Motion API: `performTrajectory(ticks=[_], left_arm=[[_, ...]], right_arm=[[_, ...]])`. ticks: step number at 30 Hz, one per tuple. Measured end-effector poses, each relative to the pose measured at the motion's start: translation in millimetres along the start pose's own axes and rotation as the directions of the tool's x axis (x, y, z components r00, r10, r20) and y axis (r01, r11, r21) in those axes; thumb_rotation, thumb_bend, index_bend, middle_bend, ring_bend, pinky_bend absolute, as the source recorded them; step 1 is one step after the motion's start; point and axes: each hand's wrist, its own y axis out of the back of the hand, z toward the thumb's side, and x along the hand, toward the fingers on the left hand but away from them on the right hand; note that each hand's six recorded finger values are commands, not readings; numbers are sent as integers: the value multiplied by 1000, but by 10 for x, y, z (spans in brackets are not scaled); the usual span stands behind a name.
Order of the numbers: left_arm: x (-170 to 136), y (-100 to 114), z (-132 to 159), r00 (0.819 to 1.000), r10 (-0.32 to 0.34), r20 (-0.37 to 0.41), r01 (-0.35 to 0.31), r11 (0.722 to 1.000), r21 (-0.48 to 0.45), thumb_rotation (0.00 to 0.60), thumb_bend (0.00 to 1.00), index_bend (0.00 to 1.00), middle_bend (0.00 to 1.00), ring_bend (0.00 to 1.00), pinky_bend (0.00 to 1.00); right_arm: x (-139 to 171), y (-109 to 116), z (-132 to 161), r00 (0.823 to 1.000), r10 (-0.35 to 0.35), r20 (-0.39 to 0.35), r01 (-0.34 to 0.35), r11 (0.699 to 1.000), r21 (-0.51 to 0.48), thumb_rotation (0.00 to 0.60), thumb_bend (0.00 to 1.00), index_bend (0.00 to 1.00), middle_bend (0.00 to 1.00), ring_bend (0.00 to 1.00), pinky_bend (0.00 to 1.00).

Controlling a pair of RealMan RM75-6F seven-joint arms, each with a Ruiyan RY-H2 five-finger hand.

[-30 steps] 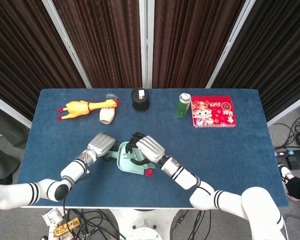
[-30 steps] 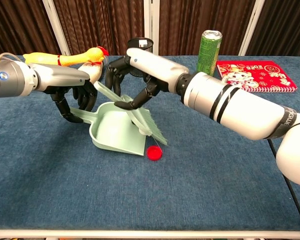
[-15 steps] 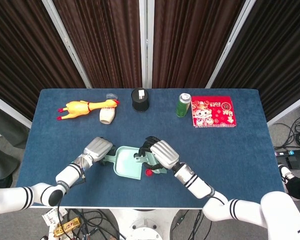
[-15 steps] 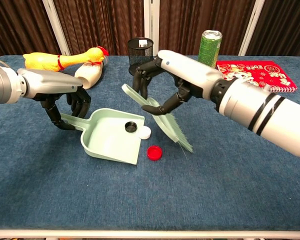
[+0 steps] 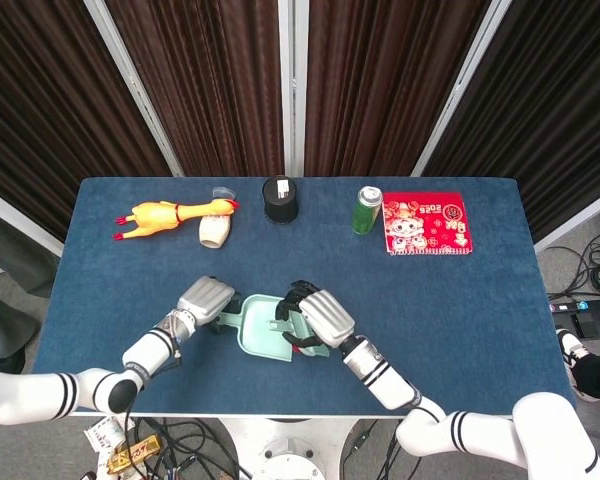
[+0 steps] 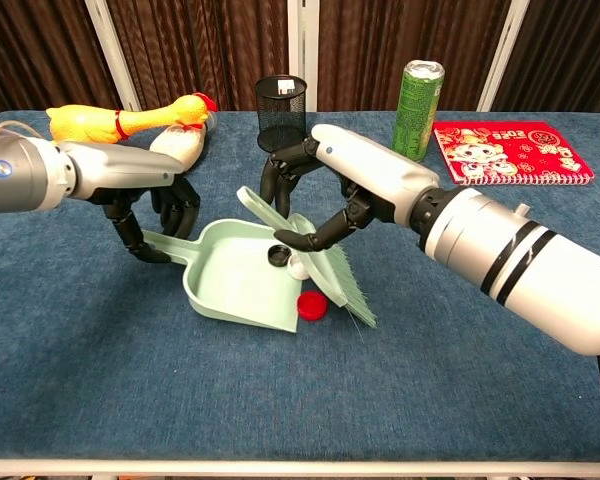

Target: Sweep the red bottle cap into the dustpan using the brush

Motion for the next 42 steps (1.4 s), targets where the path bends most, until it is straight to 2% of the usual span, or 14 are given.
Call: performTrajectory(ticks=[16,36,38,42], left_arm=[[188,36,339,1000,-15,17,16,999,-33,600,403,560,536,384,288],[368,186,611,1000,-13,2,13,998,-64,600,398,559,536,385,293],[367,170,599,1000,-18,-3,18,998,-66,600,399,551,533,384,293],[352,157,554,1000,-22,-12,21,997,-75,600,399,459,495,384,293]], right_arm=[[25,-13,-14,999,-34,8,34,999,-34,600,687,732,659,314,151],[-160,47,65,995,-102,-4,101,992,-74,600,692,735,661,315,150],[-149,83,54,994,-111,-5,110,991,-77,600,691,735,661,315,150],[-94,200,2,992,-127,-8,126,990,-61,600,691,735,661,315,150]])
